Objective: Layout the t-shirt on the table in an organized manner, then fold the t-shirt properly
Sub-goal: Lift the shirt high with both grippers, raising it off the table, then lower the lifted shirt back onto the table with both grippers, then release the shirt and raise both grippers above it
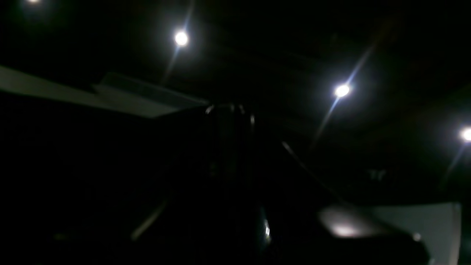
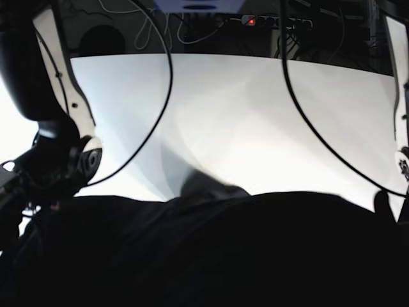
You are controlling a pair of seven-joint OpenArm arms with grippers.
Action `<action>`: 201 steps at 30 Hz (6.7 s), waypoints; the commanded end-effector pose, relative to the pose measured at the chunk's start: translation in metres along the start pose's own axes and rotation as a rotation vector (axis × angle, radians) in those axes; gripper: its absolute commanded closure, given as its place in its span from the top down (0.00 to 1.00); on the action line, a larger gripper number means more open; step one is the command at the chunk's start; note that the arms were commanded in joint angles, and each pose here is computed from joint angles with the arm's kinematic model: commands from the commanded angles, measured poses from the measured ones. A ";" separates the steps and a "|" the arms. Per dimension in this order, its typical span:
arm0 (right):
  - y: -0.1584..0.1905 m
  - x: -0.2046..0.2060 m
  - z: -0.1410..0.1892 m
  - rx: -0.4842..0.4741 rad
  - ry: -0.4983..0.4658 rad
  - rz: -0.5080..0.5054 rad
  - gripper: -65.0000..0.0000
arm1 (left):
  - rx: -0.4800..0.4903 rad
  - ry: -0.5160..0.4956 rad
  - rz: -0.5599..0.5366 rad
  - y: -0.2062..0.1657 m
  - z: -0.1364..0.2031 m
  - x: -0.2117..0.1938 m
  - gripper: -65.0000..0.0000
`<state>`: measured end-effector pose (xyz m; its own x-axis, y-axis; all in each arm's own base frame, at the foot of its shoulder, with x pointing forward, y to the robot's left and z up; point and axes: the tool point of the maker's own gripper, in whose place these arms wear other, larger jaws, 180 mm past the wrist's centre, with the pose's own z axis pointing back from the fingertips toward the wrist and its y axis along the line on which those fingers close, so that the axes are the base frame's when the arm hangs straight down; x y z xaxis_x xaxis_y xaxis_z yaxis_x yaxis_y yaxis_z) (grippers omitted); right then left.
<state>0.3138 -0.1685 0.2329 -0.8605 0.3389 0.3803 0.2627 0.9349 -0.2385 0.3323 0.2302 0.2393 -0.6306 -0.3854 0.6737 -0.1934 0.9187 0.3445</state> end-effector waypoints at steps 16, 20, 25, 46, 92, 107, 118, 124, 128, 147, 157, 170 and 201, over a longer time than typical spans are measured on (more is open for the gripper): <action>-0.020 0.056 -0.038 -0.052 -0.084 0.100 0.00 | 0.072 -0.133 -0.028 0.029 0.000 0.053 0.00; -0.036 0.053 -0.035 -0.100 -0.075 0.111 0.00 | 0.066 -0.129 -0.023 0.027 0.000 0.051 0.00; -0.051 0.057 -0.034 -0.133 -0.079 0.137 0.00 | 0.049 -0.114 -0.006 0.019 -0.002 0.044 0.00; -0.044 0.010 -0.013 -0.135 0.041 0.127 0.00 | 0.003 0.065 0.096 -0.013 0.009 -0.041 0.00; 0.146 -0.273 0.126 0.215 0.767 -0.249 0.00 | 0.128 0.691 0.397 -0.050 0.118 -0.324 0.00; 0.255 -0.330 0.122 0.462 0.895 -0.350 0.05 | 0.165 0.812 0.407 -0.044 0.094 -0.388 0.03; 0.267 -0.335 0.123 0.480 0.928 -0.371 0.48 | 0.156 0.892 0.456 -0.057 0.113 -0.415 0.50; 0.258 -0.342 0.144 0.472 0.951 -0.351 0.49 | 0.224 0.937 0.525 -0.046 0.135 -0.435 0.51; 0.224 -0.351 0.181 0.460 1.017 -0.263 0.49 | 0.283 0.959 0.539 -0.024 0.152 -0.444 0.51; 0.184 -0.259 0.477 0.552 1.422 -0.183 0.49 | 0.276 1.061 0.531 -0.034 0.293 -0.441 0.51; 0.199 -0.219 0.579 0.611 1.637 -0.261 0.47 | 0.230 1.091 0.585 -0.050 0.354 -0.414 0.51; 0.273 -0.141 0.569 0.906 1.484 -0.427 0.00 | 0.190 1.093 0.698 -0.082 0.394 -0.376 0.50; 0.262 -0.178 0.568 0.870 1.595 -0.357 0.67 | -0.075 1.129 0.885 -0.213 0.384 -0.362 0.50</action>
<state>0.2782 -0.0518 -0.4184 0.5300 0.4406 0.7246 -0.5371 0.8356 -0.1152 0.3067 0.2055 -0.3429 0.4491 0.4080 0.7949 -0.0241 0.8949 -0.4457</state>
